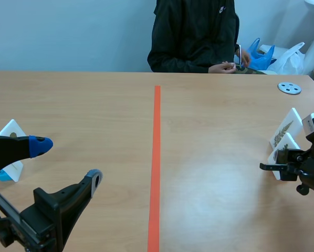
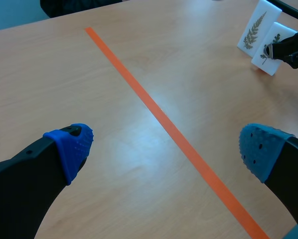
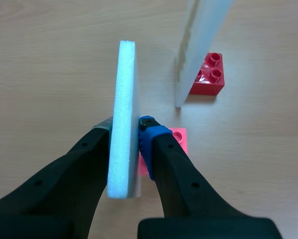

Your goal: Sort the leaf by its shape. The table is split by an orange tape line. A compound leaf with several leaflets goes to the left side, a simple leaf with one blade goes to the right side. Return to the home posture when a red brick is placed on the table.

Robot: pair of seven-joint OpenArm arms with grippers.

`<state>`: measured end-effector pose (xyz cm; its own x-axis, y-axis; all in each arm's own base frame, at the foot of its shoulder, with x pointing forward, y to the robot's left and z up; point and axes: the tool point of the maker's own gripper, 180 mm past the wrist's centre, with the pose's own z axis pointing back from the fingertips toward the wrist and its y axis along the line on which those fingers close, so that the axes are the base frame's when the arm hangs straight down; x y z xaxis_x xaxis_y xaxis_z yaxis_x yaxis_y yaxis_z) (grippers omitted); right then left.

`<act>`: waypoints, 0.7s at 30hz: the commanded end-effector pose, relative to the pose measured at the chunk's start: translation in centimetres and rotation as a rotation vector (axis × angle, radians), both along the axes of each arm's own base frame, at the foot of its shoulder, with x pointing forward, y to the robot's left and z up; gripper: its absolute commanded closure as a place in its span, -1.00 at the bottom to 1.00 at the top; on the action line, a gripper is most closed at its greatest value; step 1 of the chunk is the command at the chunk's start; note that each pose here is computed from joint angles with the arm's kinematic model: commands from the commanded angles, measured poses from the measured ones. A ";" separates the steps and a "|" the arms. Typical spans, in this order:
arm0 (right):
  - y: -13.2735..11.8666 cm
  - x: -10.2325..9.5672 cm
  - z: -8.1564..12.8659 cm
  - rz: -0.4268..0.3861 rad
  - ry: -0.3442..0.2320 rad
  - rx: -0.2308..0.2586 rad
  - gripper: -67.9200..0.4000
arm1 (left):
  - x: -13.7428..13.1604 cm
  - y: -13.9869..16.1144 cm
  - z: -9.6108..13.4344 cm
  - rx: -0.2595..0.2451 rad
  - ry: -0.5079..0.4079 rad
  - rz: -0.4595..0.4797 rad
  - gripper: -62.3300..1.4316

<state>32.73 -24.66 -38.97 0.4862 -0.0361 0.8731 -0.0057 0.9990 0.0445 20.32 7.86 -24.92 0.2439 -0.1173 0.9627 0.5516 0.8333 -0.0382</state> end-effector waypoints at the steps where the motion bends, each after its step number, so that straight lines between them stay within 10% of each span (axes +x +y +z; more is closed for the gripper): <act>1: -0.4 1.4 1.7 -0.004 -0.057 -0.002 0.94 | 0.2 0.0 0.6 -0.018 -0.019 0.004 -1.00; 21: -1.8 1.3 1.3 -0.071 -0.040 -0.035 0.85 | 0.2 0.0 0.6 -0.018 -0.019 0.004 -1.00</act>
<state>33.10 -26.03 -38.90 0.4826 -0.0422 0.8748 0.0607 0.9981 0.0147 20.32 7.86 -24.91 0.2436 -0.1171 0.9628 0.5516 0.8333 -0.0382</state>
